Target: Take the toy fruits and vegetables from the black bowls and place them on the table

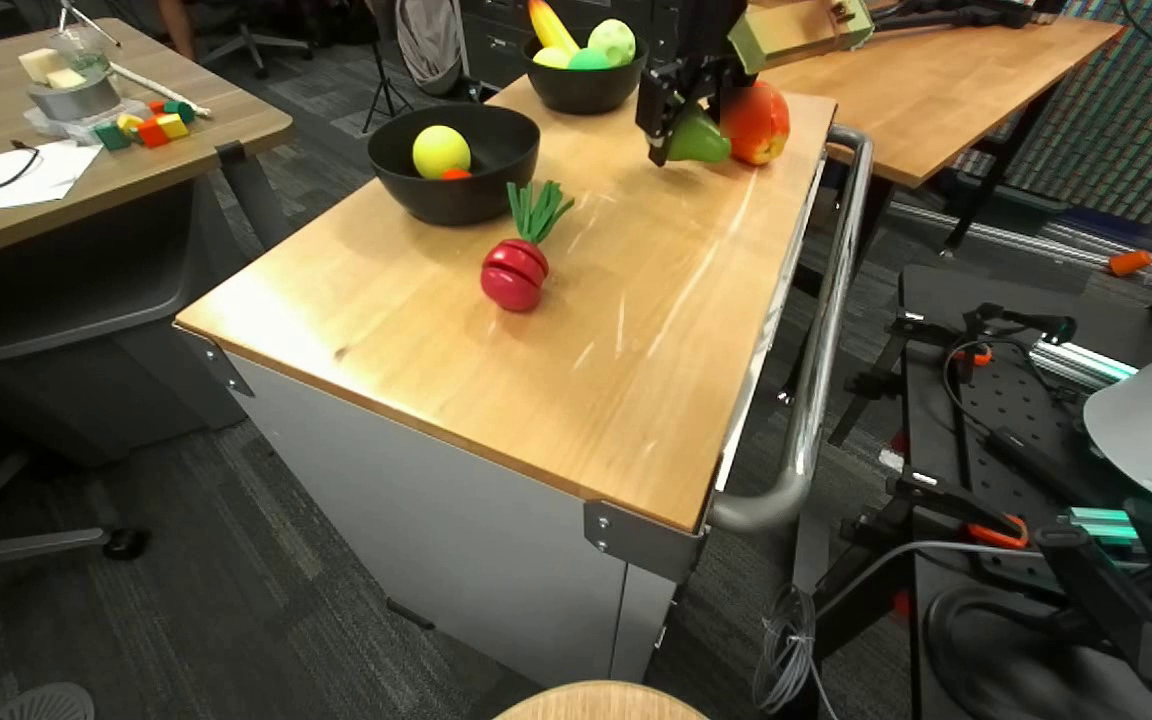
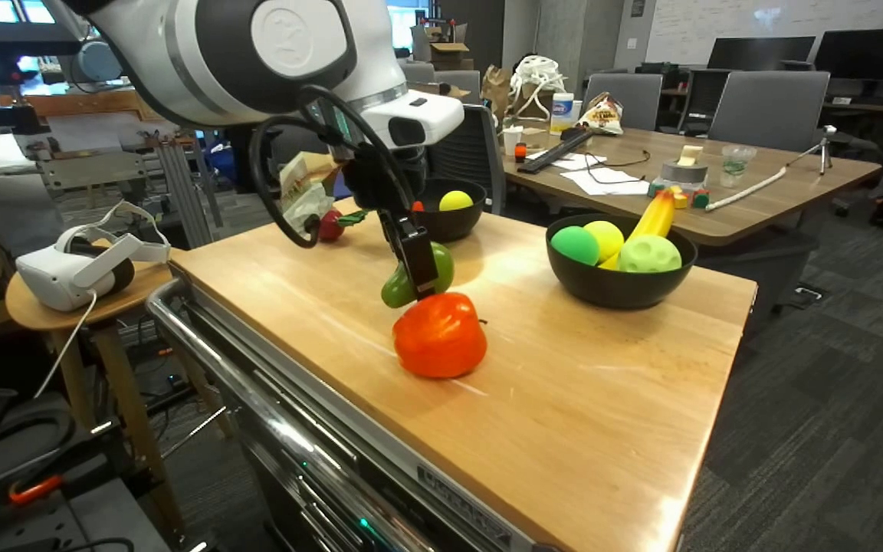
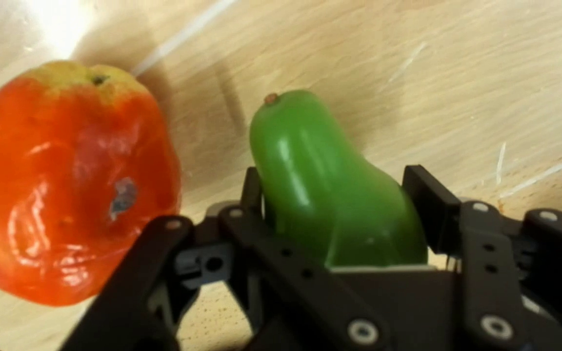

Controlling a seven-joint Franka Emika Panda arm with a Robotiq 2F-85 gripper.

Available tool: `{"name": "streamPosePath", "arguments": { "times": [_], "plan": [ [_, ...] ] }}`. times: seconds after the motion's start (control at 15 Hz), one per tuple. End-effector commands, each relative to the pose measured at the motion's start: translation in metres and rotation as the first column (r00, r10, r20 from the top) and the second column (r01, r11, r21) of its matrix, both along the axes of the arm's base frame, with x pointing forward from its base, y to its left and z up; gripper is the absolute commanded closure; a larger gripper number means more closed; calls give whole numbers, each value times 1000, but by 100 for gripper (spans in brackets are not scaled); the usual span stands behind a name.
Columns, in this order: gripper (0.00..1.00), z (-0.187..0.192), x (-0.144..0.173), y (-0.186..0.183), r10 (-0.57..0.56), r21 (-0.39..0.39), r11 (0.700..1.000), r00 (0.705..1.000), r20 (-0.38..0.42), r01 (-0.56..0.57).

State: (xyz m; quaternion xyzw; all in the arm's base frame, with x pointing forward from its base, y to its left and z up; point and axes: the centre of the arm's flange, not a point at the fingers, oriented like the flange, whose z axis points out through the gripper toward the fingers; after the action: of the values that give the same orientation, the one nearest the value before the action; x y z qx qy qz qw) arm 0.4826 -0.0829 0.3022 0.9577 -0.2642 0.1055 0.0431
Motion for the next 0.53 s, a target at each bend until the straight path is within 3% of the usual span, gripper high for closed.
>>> {"name": "streamPosePath", "arguments": {
  "times": [0.0, 0.07, 0.27, 0.47],
  "plan": [
    [5, 31, 11, 10, 51, 5, 999, 999, -10, -51],
    [0, 47, 14, 15, 89, -17, 996, 996, -19, -89],
    [0, 108, 26, 35, 186, -111, 975, 982, -46, -190],
    [0, 170, 63, 61, 288, -211, 940, 955, 72, -268]
  ]
}}
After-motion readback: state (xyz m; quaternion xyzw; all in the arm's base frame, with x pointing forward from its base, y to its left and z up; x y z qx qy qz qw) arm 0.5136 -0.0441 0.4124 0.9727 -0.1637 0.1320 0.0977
